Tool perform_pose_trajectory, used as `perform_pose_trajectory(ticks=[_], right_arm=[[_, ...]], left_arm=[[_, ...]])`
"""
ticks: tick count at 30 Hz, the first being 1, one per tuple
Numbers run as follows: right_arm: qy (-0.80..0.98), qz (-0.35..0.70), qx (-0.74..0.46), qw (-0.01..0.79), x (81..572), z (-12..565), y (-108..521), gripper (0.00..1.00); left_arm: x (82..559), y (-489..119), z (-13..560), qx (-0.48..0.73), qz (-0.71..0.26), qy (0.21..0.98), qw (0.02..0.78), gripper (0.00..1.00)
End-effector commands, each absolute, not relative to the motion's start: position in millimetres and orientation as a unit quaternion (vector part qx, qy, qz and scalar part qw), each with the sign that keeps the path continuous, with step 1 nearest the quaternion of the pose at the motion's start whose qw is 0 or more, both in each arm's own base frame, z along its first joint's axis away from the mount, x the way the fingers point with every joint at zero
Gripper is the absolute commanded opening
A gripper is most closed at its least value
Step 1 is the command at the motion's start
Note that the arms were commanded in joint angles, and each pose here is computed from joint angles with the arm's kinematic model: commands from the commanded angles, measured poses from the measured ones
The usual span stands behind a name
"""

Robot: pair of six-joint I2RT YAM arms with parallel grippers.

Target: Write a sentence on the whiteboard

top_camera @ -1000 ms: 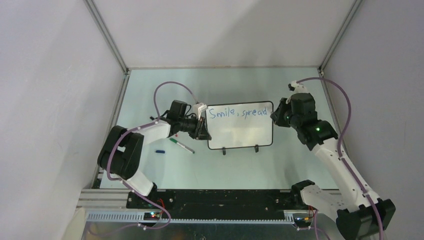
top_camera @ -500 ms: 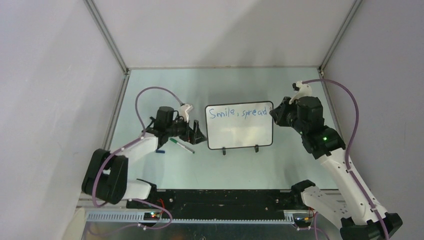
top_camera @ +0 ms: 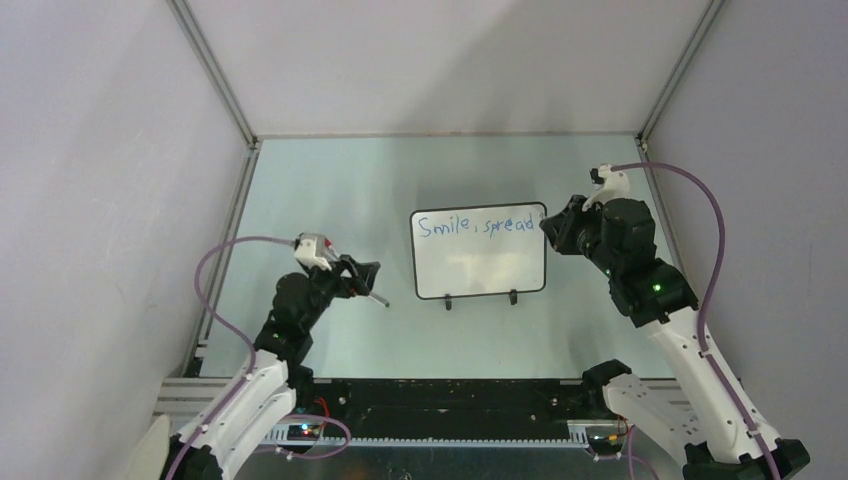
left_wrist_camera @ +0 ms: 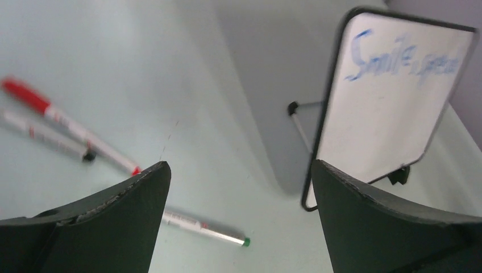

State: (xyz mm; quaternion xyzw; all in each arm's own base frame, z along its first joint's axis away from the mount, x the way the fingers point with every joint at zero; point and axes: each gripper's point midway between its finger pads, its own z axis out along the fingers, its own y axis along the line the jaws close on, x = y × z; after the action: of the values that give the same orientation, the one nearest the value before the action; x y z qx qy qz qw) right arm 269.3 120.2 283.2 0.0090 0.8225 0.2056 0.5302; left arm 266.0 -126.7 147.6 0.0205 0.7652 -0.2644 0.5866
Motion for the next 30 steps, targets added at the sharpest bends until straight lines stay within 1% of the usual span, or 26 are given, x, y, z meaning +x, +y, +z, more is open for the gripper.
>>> perform_pose_trajectory(ticks=[1, 2, 4, 8, 9, 10, 11, 12, 15, 20, 21, 22, 23, 24, 26, 27, 29, 30], right_arm=[[0.802, 0.235, -0.007, 0.549, 266, 297, 130, 0.0], [0.802, 0.238, -0.01, 0.547, 266, 297, 132, 0.0], [0.803, 0.248, -0.016, 0.542, 264, 295, 138, 0.0], [0.805, 0.261, -0.038, 0.531, 264, 291, 155, 0.0], [0.807, 0.264, -0.045, 0.526, 263, 288, 161, 0.0], [0.806, 0.266, -0.047, 0.527, 264, 288, 164, 0.0], [0.808, 0.268, -0.054, 0.521, 264, 285, 171, 0.0], [0.807, 0.27, -0.058, 0.522, 264, 285, 175, 0.0], [0.812, 0.275, -0.075, 0.509, 264, 277, 195, 0.0], [0.82, 0.209, -0.099, 0.524, 263, 267, 220, 0.0], [0.82, 0.202, -0.104, 0.525, 262, 266, 223, 0.0], [0.822, 0.197, -0.112, 0.523, 261, 263, 230, 0.0], [0.822, 0.199, -0.116, 0.521, 261, 263, 234, 0.0], [0.825, 0.202, -0.124, 0.513, 262, 258, 240, 0.0], [0.827, 0.206, -0.134, 0.506, 262, 252, 247, 0.0], [0.828, 0.208, -0.14, 0.502, 262, 250, 250, 0.0], [0.831, 0.204, -0.146, 0.497, 264, 244, 253, 0.0], [0.833, 0.201, -0.15, 0.493, 264, 240, 254, 0.0]], left_arm=[[279, -103, 149, -0.131, -0.286, 0.715, 0.625, 0.99], [278, -103, 149, -0.133, -0.292, 0.71, 0.627, 0.99], [274, -118, 153, -0.085, -0.315, 0.707, 0.628, 1.0], [269, -147, 155, -0.019, -0.365, 0.713, 0.599, 0.99], [268, -154, 150, -0.004, -0.375, 0.721, 0.582, 0.99], [269, -158, 154, 0.002, -0.384, 0.715, 0.585, 0.99], [267, -163, 144, 0.009, -0.393, 0.723, 0.568, 1.0], [267, -168, 154, 0.023, -0.408, 0.706, 0.578, 0.99], [269, -175, 144, 0.03, -0.42, 0.709, 0.565, 0.97], [271, -191, 145, 0.066, -0.449, 0.695, 0.558, 0.93], [273, -195, 154, 0.073, -0.459, 0.683, 0.564, 0.92], [271, -201, 149, 0.083, -0.47, 0.685, 0.55, 0.92], [272, -205, 160, 0.09, -0.483, 0.668, 0.559, 0.91], [273, -211, 157, 0.092, -0.495, 0.671, 0.544, 0.91], [276, -219, 158, 0.098, -0.515, 0.666, 0.531, 0.87], [276, -223, 157, 0.105, -0.524, 0.665, 0.522, 0.83], [279, -231, 154, 0.112, -0.542, 0.666, 0.5, 0.76], [281, -234, 150, 0.108, -0.549, 0.669, 0.489, 0.76]])
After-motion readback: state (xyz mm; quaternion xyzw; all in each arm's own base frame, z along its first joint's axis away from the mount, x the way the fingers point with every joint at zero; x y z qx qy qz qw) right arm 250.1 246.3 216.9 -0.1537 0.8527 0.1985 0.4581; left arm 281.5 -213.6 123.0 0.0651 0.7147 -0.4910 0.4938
